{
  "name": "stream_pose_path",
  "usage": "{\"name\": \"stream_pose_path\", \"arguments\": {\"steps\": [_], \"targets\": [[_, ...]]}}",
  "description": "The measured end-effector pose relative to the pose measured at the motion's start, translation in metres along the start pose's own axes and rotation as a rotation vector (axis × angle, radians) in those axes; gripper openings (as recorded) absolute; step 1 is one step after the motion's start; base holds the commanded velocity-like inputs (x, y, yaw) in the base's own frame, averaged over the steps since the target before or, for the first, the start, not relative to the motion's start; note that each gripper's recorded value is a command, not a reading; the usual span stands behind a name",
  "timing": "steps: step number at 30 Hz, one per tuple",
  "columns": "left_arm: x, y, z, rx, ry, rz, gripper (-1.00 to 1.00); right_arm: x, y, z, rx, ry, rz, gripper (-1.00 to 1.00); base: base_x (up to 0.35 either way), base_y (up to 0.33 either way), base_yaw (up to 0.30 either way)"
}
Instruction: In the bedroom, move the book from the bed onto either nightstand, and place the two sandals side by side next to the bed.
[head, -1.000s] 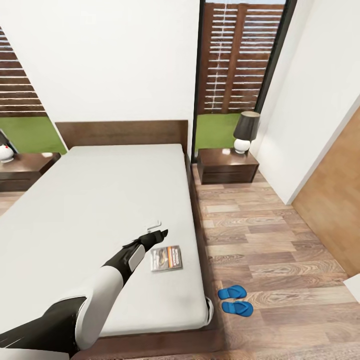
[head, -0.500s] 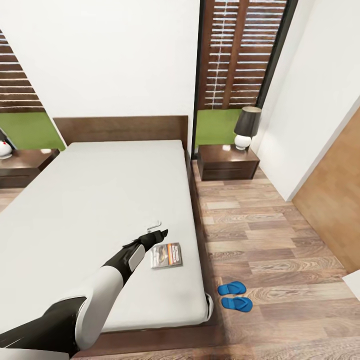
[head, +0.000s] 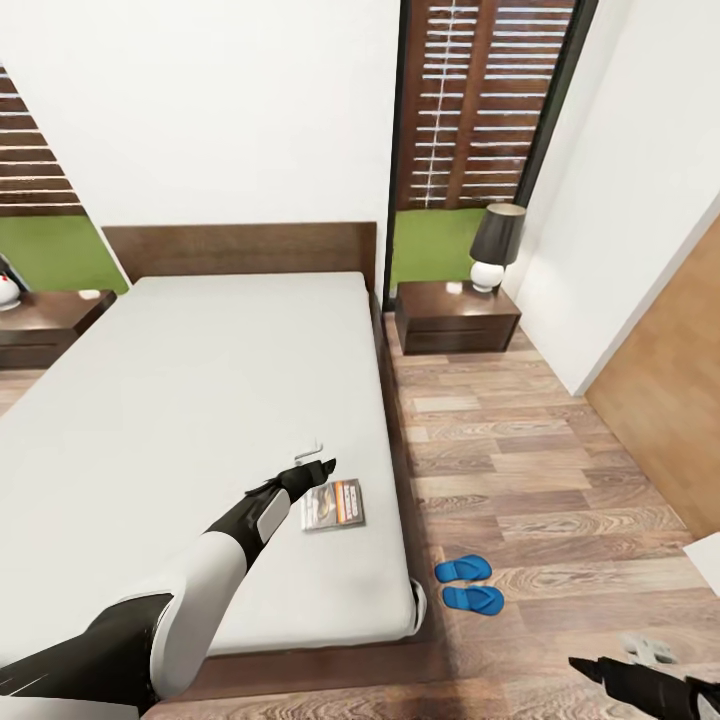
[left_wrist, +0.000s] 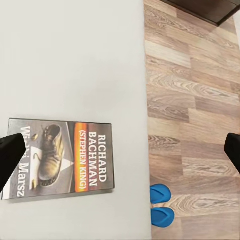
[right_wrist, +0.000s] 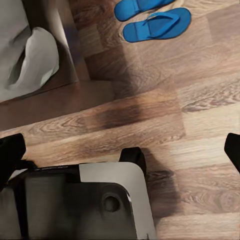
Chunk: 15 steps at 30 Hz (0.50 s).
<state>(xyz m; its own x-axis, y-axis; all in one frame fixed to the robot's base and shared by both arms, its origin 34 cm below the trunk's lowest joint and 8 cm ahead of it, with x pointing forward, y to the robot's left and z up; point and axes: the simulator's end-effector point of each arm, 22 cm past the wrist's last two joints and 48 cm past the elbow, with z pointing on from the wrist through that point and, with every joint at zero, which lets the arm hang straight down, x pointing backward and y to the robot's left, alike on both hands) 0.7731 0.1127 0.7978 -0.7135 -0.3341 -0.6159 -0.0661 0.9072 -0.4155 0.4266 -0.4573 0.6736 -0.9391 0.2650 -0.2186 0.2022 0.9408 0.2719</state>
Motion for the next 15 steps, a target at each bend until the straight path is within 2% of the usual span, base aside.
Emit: {"name": "stream_pose_path", "arguments": {"steps": [3,6,11,15], "targets": [[0.003,0.001,0.001,-0.002,0.004,-0.001,1.00,-0.002,0.034,-0.003,-0.158,0.003,0.000,1.00,0.000,0.000,0.000],[0.005,0.003,0.003,-0.003,0.009,-0.002,1.00,-0.002,0.055,-0.009,-0.268,0.004,0.000,1.00,0.000,0.000,0.000],[0.010,0.005,0.005,-0.006,0.016,-0.004,1.00,0.002,0.059,-0.016,-0.323,0.012,0.002,1.00,0.000,0.000,0.000],[0.013,0.007,0.007,-0.007,0.022,-0.007,1.00,0.020,0.051,-0.016,-0.315,0.043,0.036,1.00,0.000,0.000,0.000]]}}
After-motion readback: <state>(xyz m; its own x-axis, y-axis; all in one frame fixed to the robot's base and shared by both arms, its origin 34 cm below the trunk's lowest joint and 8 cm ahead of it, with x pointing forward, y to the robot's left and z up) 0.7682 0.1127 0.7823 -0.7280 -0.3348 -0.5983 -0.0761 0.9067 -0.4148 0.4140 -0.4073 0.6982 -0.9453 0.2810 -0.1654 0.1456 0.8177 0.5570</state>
